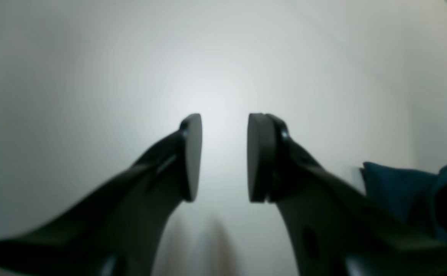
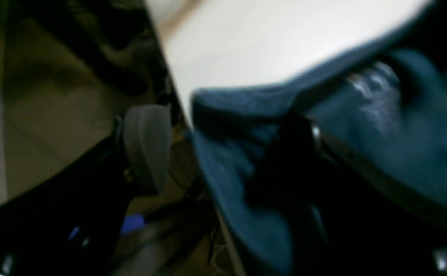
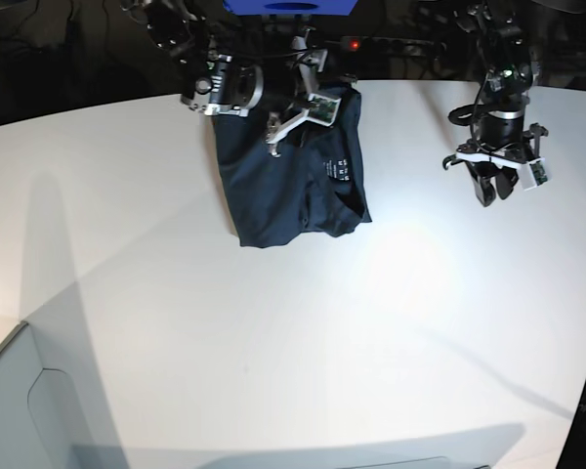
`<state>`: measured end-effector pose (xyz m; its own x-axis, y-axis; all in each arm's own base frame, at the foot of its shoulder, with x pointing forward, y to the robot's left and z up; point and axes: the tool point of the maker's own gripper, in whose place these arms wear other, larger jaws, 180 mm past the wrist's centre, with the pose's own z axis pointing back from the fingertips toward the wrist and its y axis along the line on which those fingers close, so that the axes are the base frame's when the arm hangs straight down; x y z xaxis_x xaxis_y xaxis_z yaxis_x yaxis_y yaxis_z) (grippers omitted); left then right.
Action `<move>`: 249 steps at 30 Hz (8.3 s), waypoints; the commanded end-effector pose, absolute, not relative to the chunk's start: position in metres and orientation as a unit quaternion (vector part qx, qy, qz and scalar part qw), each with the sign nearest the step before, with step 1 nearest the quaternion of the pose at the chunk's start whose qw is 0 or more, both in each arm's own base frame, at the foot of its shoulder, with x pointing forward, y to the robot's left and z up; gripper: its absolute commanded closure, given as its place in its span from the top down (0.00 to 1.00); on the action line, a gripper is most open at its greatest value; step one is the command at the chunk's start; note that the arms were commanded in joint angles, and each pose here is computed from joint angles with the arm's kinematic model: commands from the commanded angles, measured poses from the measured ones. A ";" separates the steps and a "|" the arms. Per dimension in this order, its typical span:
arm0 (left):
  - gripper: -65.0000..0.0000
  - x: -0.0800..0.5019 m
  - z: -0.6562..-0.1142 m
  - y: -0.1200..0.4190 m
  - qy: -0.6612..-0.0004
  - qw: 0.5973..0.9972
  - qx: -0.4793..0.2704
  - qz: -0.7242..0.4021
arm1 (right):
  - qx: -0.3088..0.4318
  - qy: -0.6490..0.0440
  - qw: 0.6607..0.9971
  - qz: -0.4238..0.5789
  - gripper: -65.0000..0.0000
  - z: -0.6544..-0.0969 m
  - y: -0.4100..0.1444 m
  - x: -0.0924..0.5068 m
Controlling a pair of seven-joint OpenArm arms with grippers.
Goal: Fold the T-shirt properly
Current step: 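Grasp the shirt edge with the left gripper and tuck it under, then grasp the shirt corner with the right gripper and pull it outward, then push the folded shirt with the left gripper to square it up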
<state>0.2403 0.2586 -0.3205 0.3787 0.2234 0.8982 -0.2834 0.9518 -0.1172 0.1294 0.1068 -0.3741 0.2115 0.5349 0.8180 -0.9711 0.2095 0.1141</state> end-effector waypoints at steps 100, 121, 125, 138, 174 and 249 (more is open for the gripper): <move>0.45 0.236 -0.339 0.235 -0.528 0.816 -0.063 0.226 | 0.182 -0.373 0.839 0.351 0.65 -0.386 -0.053 0.192; 0.45 0.226 -0.342 0.245 -0.521 0.819 -0.049 0.234 | 0.110 -0.468 0.813 0.329 0.65 -0.319 -0.079 0.228; 0.45 0.218 -0.345 0.246 -0.514 0.824 -0.045 0.233 | 0.137 -0.489 0.787 0.351 0.57 -0.308 -0.049 0.245; 0.45 0.182 -0.353 0.277 -0.491 0.833 0.002 0.255 | 0.187 -0.470 0.780 0.367 0.00 -0.336 -0.013 0.309; 0.48 0.182 -0.372 0.233 -0.457 0.851 -0.053 0.254 | 0.242 -0.452 0.806 0.295 0.00 -0.384 -0.023 0.284; 0.00 0.327 -0.430 -0.083 -0.252 0.668 -0.058 -0.698 | 0.029 -0.508 0.851 0.127 0.00 -0.345 -0.211 0.237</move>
<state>0.3336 -0.0888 -0.4227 -0.1060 -0.8866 0.4502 0.9514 0.0413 0.3052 0.2311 -0.2119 -0.3581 0.4988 0.1929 0.8450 -0.2448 0.9666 -0.0761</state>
